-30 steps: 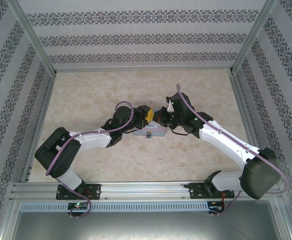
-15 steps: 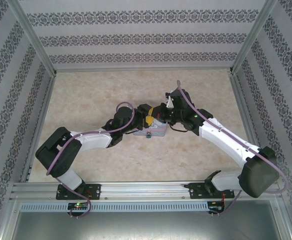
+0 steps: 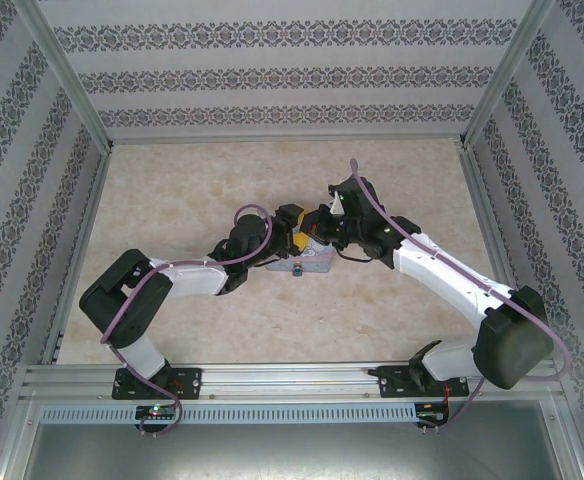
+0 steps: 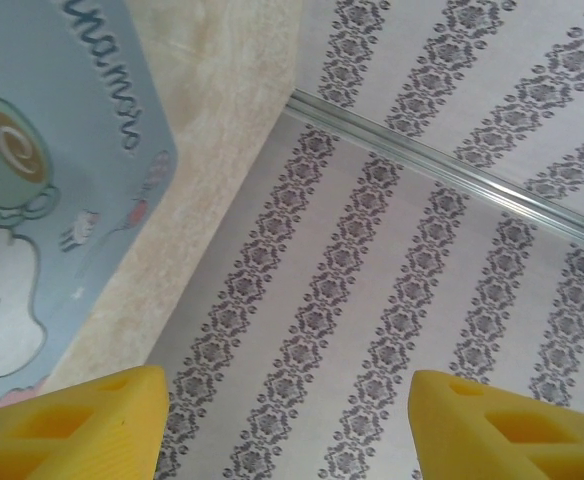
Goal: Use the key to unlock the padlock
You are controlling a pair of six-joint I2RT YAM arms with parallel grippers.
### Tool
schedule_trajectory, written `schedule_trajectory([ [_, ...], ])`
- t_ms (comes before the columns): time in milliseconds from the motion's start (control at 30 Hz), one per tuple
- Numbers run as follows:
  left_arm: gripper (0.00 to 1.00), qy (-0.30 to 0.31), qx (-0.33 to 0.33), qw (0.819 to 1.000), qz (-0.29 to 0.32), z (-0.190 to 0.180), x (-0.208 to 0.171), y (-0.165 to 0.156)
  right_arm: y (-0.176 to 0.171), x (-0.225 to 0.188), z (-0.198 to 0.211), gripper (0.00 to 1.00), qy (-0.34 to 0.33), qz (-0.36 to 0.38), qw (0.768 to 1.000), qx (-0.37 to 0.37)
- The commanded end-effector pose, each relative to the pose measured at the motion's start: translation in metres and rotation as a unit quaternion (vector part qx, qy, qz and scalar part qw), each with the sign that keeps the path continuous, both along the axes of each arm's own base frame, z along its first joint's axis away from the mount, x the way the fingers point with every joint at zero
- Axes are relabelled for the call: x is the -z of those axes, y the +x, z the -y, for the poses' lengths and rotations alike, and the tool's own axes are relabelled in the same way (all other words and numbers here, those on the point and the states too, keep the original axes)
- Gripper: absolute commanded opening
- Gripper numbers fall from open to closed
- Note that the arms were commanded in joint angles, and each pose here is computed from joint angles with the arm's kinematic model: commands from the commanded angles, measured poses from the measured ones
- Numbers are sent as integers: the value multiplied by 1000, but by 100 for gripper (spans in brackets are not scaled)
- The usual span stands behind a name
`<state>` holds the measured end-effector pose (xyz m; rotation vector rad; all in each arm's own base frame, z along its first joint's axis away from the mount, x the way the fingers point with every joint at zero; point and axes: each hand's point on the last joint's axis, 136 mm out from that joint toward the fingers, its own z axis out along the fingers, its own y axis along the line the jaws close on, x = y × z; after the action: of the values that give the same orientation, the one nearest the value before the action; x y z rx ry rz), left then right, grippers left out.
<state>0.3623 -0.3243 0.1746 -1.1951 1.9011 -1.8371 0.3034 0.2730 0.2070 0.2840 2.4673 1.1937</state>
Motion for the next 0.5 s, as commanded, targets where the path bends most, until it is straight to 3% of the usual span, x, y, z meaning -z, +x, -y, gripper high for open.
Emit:
schedule_trajectory([
  [0, 63, -48, -3, 998, 37, 7, -31, -1, -1, 1, -8, 0, 11, -1, 1000, -8],
  [333, 46, -38, -3, 999, 35, 4, -27, -4, -3, 6, -4, 0, 7, -3, 1000, -4],
  [467, 44, -29, -5, 999, 31, 2, -21, -5, -2, 3, -1, 0, 8, -1, 1000, -1],
])
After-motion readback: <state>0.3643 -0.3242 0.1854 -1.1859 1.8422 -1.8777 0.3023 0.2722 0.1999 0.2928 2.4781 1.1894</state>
